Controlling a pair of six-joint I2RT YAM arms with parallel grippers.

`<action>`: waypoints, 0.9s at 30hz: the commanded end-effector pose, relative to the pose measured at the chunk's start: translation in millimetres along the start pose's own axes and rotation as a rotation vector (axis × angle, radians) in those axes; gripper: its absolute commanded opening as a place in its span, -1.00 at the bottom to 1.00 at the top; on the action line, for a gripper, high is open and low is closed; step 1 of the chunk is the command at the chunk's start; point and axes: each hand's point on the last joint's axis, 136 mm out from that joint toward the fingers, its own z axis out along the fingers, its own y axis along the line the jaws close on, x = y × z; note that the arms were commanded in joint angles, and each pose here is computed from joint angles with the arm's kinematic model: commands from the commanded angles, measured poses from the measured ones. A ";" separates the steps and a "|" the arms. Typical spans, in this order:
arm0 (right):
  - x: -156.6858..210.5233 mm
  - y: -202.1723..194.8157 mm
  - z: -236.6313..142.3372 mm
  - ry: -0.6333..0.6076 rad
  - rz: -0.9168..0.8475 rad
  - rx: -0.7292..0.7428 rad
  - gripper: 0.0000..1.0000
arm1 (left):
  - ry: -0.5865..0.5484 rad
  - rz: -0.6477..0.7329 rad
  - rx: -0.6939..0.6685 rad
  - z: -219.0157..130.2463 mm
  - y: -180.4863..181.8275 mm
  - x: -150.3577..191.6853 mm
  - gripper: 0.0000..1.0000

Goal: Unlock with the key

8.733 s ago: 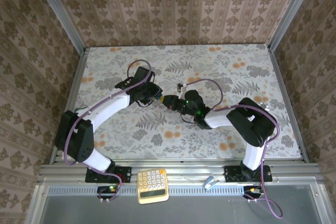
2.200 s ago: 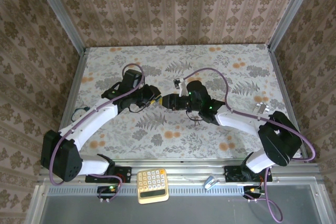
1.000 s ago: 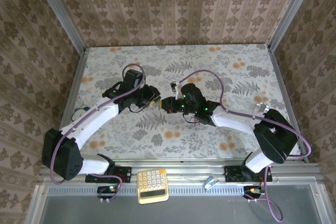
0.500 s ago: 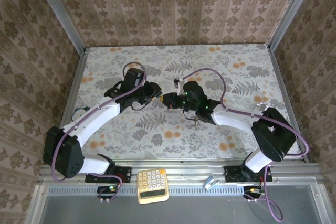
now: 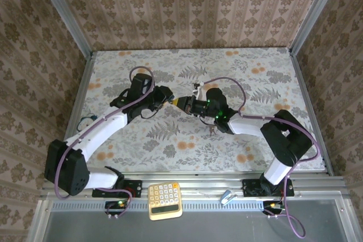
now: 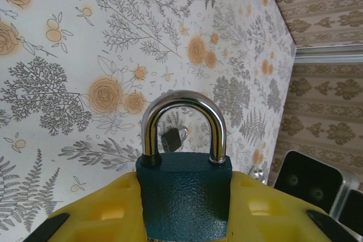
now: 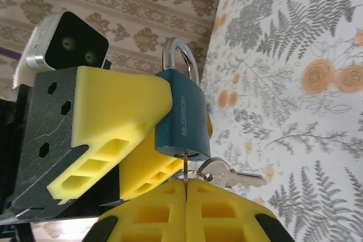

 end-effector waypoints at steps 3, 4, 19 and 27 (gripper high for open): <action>-11.8 24.3 3.9 -0.019 0.022 -0.129 -1.00 | 0.129 -0.011 0.083 -9.2 -13.2 27.6 -0.85; -9.0 18.8 4.4 -0.008 0.002 -0.084 -0.96 | 0.127 -0.012 0.083 -9.9 -13.1 27.1 -0.85; -1.4 3.2 -6.0 0.010 -0.150 0.102 -0.44 | 0.129 -0.011 0.077 -9.0 -13.3 25.1 -0.85; 0.5 22.6 2.3 0.041 -0.124 -0.004 -0.81 | 0.118 -0.006 0.127 -8.8 -19.9 23.6 -0.86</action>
